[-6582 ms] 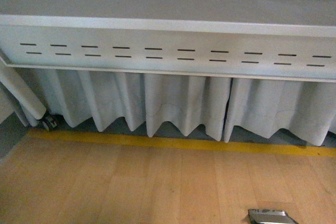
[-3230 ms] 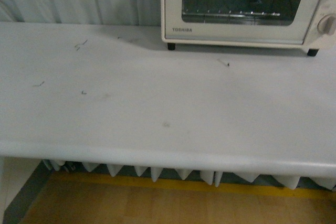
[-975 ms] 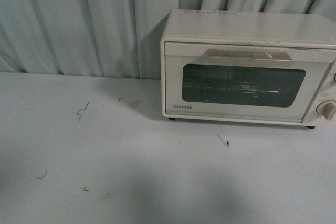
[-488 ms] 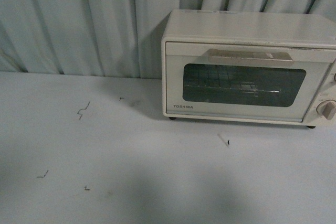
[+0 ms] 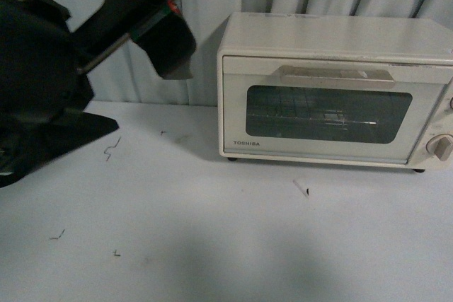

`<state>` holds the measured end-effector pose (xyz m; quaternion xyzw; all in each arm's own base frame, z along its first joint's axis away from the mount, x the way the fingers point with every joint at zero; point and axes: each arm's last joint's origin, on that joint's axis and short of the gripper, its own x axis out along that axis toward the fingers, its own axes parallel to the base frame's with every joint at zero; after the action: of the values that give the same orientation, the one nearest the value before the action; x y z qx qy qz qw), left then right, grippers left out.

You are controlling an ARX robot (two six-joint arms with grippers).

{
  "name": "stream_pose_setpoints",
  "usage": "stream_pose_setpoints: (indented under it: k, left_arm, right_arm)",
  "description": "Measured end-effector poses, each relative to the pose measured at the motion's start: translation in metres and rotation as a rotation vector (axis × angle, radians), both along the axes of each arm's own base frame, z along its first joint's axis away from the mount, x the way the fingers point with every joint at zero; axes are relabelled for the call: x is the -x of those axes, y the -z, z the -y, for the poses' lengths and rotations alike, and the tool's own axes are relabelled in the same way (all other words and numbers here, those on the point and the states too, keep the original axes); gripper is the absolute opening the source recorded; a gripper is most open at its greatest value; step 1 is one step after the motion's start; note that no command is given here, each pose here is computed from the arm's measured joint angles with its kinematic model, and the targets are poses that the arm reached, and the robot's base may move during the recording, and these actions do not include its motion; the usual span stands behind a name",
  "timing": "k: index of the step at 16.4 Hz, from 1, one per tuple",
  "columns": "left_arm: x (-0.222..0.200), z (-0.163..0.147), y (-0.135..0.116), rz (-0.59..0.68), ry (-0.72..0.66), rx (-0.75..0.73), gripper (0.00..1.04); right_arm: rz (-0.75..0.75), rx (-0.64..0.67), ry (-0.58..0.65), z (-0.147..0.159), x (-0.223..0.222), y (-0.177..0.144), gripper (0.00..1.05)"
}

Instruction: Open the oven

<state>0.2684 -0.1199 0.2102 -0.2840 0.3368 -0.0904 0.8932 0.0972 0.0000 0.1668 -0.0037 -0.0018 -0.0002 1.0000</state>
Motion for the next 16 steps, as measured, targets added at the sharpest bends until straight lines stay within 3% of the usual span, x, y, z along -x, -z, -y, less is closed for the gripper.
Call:
stream_pose_setpoints:
  k: [4, 8, 12, 16]
  left_arm:
    - [-0.019, 0.019, 0.015, -0.132, -0.070, 0.099, 0.98]
    - [-0.034, 0.028, 0.015, -0.185, -0.136, 0.192, 0.98]
    - [-0.051, 0.040, 0.036, -0.282, -0.164, 0.159, 0.98]
    - [-0.063, 0.046, 0.029, -0.267, -0.158, 0.156, 0.98]
  right_arm:
    - [0.000, 0.000, 0.000, 0.000, 0.000, 0.000, 0.98]
    - [0.000, 0.000, 0.000, 0.000, 0.000, 0.000, 0.98]
    - [0.000, 0.000, 0.000, 0.000, 0.000, 0.000, 0.98]
    - [0.000, 0.000, 0.000, 0.000, 0.000, 0.000, 0.98]
